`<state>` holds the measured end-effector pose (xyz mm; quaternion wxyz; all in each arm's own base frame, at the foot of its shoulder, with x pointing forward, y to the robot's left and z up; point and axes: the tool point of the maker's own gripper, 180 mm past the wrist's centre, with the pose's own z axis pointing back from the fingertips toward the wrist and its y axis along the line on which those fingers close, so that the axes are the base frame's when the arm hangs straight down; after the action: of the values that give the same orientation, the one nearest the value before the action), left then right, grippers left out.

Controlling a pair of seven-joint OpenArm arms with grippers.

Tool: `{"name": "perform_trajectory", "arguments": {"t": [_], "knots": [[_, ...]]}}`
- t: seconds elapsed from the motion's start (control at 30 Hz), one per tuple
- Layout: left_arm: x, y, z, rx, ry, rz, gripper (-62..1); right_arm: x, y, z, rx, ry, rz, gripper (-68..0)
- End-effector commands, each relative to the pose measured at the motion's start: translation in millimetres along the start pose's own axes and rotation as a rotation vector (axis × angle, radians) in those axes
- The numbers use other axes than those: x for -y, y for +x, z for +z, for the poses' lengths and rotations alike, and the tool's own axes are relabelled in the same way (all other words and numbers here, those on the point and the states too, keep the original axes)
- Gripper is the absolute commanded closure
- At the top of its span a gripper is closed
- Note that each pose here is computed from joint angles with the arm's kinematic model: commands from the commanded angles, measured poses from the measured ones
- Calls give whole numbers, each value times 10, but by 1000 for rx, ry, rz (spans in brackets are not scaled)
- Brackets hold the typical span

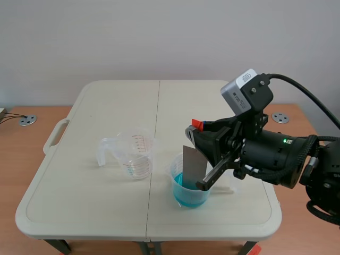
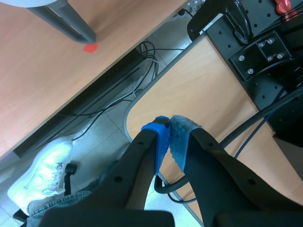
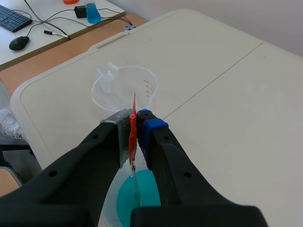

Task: Hold the metal plate by the orange handle, dip it into the blue solution, take it out and point at it, then put the plate back in the beaker on the left.
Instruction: 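Lower the plate into the blue solution, then hold the plate still in the solution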

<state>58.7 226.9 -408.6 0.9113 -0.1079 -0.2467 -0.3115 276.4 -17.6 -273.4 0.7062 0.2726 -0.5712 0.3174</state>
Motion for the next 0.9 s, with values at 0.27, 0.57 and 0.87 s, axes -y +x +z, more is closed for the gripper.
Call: {"name": "perform_trajectory", "arguments": {"t": [0.27,0.57,0.87], "knots": [[29,77,-4,22,-16,-9,-32,17,-46,-11,-14,13,9,-15],[29,77,-4,22,-16,-9,-32,17,-46,-11,-14,13,9,-15],[30,77,-4,22,-16,-9,-32,17,-46,-11,-14,13,9,-15]]}}
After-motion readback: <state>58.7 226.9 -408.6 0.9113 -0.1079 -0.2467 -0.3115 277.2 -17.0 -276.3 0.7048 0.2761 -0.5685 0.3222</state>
